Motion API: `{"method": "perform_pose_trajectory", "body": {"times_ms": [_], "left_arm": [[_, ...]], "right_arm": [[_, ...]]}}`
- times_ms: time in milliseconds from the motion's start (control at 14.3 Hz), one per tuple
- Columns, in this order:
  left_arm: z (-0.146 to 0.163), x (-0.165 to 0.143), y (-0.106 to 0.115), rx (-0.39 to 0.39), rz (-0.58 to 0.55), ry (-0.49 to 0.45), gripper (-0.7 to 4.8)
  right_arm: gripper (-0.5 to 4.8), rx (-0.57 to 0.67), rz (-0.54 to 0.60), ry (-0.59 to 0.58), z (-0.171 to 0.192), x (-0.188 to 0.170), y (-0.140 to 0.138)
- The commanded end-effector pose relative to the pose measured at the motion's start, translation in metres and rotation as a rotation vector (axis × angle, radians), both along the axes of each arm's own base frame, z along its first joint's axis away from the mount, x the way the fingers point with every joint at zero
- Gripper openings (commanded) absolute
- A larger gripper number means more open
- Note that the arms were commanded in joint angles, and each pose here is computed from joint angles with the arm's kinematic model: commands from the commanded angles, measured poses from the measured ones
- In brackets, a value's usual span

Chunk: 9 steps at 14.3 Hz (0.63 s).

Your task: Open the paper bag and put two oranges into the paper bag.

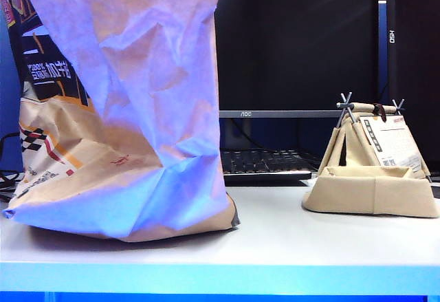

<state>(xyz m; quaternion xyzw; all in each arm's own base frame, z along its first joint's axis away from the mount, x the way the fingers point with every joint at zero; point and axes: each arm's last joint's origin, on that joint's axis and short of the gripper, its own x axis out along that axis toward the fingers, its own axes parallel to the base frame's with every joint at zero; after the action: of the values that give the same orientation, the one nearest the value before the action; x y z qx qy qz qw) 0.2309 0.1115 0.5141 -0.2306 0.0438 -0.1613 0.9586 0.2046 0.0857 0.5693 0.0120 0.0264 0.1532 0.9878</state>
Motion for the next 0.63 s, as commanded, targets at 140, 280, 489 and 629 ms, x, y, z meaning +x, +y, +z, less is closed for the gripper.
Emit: {"method": "perform_pose_trajectory", "body": {"times_ms": [140, 280, 489, 629], "left_arm": [[0.012, -0.055, 0.017, 0.129, 0.285, -0.012, -0.06], [0.008, -0.048, 0.001, 0.137, 0.212, 0.021, -0.06], [0.012, -0.025, -0.066, 0.213, -0.070, -0.053, -0.06], [0.020, -0.042, -0.110, 0.306, -0.217, -0.146, -0.06]], "right_arm": [[-0.06, -0.087, -0.247, -0.008, 0.010, -0.101, -0.051], [-0.06, -0.077, -0.247, -0.022, 0.000, -0.142, -0.069], [-0.06, 0.038, -0.318, -0.022, -0.045, -0.180, -0.088], [-0.06, 0.151, -0.339, -0.092, -0.088, -0.207, -0.100]]}}
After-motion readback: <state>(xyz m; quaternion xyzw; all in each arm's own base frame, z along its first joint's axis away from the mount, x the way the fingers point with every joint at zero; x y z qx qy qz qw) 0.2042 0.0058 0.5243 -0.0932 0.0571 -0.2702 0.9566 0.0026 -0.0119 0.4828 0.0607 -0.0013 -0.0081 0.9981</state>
